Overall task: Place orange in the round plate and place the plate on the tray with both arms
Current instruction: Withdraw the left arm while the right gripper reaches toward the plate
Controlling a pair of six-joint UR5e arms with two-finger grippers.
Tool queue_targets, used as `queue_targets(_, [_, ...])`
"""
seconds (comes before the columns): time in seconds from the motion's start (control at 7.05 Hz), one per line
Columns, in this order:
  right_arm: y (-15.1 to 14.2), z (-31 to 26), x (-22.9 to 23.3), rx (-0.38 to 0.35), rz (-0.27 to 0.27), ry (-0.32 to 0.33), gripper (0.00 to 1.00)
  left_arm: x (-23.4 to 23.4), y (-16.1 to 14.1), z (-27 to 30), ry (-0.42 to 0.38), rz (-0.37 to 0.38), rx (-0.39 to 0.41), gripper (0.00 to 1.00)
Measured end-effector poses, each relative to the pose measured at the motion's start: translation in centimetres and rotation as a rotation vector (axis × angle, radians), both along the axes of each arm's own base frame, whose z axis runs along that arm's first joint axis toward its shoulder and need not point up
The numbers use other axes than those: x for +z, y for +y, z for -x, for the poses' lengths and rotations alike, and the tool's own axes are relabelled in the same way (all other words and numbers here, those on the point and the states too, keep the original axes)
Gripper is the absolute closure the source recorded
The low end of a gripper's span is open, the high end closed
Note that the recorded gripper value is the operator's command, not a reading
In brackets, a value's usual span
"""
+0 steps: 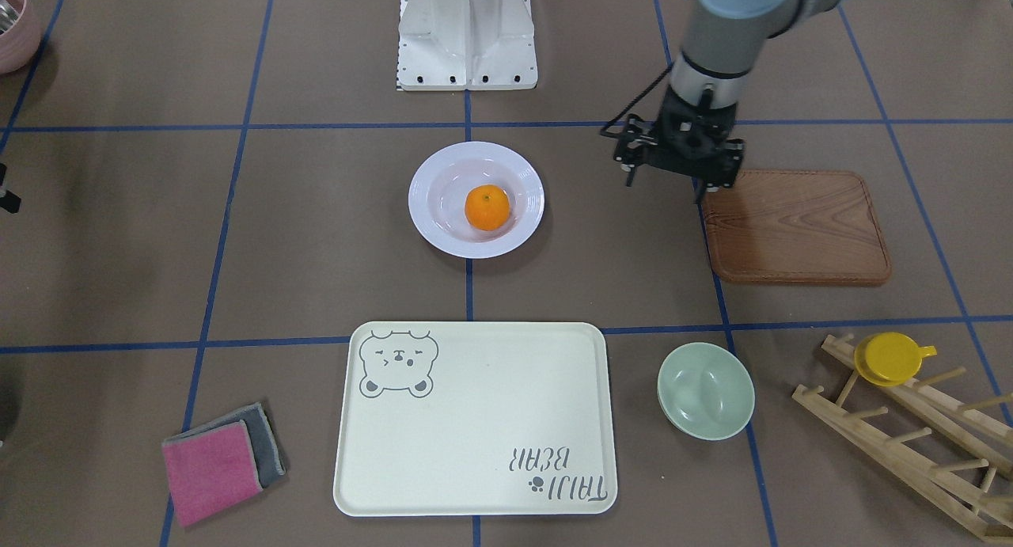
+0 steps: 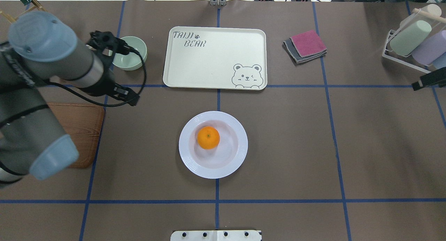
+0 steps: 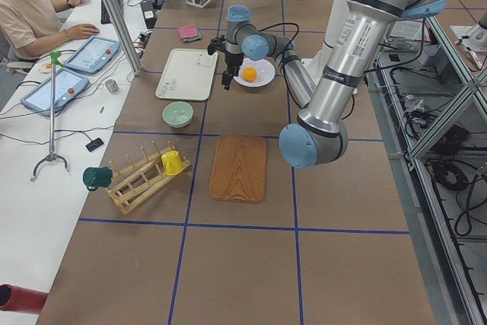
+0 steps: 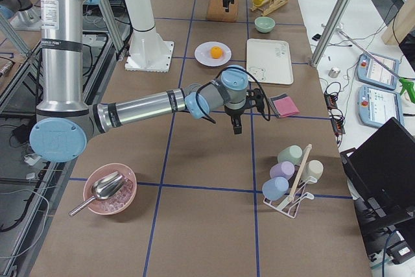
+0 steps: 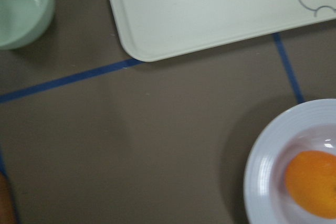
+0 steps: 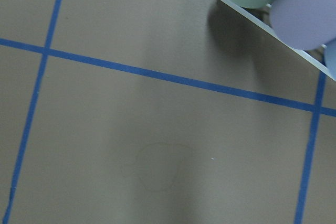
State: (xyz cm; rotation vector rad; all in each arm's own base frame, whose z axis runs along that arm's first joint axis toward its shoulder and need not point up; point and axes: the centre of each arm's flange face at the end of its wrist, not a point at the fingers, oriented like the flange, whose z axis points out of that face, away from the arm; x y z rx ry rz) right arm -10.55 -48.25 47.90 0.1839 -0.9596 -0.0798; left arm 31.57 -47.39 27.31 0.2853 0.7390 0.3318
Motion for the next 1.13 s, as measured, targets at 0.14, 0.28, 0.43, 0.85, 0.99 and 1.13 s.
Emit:
queue_targets(0.14, [-0.4, 3.6, -3.5, 0.043, 0.03, -0.064, 0.0, 3.7, -2.3, 6.4, -0.03, -0.036, 0.047, 0.0])
queue_targets(0.28, [-0.1, 7.2, -6.8, 0.082, 0.059, -0.109, 0.0, 8.1, -3.9, 13.3, -0.064, -0.075, 0.094, 0.0])
queue_targets(0.43, [0.9, 10.6, -9.9, 0.121, 0.082, -0.139, 0.0, 12.4, -5.0, 19.6, -0.101, -0.104, 0.128, 0.0])
queue_targets(0.85, [6.6, 20.6, -18.8, 0.26, 0.171, -0.248, 0.0, 26.5, -5.1, 36.2, -0.04, -0.035, 0.133, 0.0])
queue_targets(0.99, [9.3, 24.5, -20.7, 0.323, 0.196, -0.282, 0.0, 29.5, -4.4, 39.3, -0.021, 0.001, 0.099, 0.0])
queue_targets(1.13, [12.2, 28.4, -22.4, 0.384, 0.222, -0.32, 0.01, 31.0, -3.8, 40.7, -0.012, 0.024, 0.08, 0.0])
